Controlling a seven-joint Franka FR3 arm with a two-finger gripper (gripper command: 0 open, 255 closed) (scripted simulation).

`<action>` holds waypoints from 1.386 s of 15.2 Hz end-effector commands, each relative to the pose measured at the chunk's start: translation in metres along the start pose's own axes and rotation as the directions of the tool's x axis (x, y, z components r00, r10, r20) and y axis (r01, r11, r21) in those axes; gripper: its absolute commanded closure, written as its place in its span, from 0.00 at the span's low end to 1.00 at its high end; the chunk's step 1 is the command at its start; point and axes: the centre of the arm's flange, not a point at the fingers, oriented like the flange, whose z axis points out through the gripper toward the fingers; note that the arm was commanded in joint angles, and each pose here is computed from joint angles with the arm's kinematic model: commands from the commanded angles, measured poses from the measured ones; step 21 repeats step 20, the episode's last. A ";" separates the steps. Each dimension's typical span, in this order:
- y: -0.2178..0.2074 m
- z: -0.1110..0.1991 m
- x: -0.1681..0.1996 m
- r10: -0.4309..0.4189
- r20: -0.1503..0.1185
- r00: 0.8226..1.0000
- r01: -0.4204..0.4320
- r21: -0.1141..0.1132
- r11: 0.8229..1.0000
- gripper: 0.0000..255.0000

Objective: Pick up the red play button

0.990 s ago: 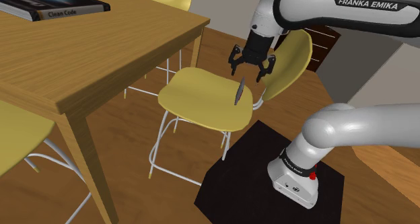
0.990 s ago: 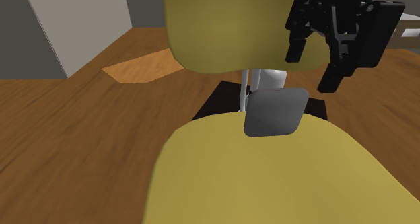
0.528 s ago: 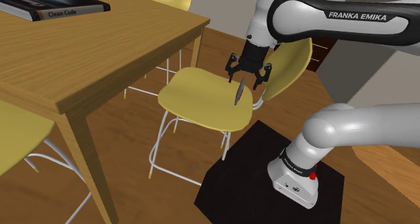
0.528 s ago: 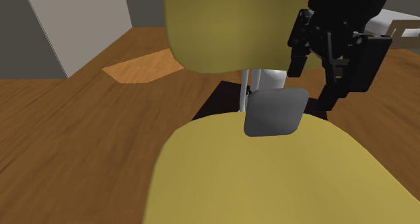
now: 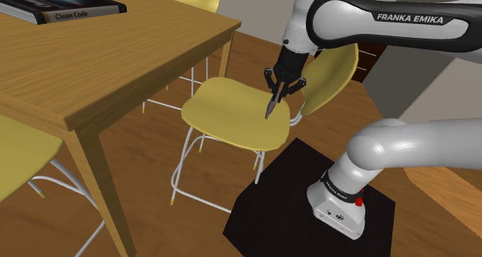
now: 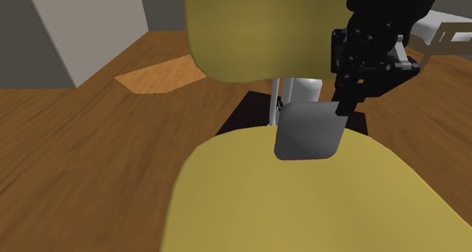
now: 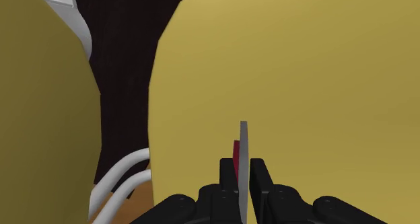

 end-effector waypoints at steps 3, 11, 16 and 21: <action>0.004 0.016 -0.001 0.002 0.013 1.000 -0.002 -0.030 1.000 1.00; 0.005 -0.026 0.001 0.002 0.013 1.000 -0.002 -0.030 1.000 1.00; 0.005 -0.053 0.003 0.002 0.013 1.000 -0.002 -0.030 1.000 1.00; 0.005 -0.064 0.003 0.002 0.013 1.000 -0.002 -0.030 1.000 1.00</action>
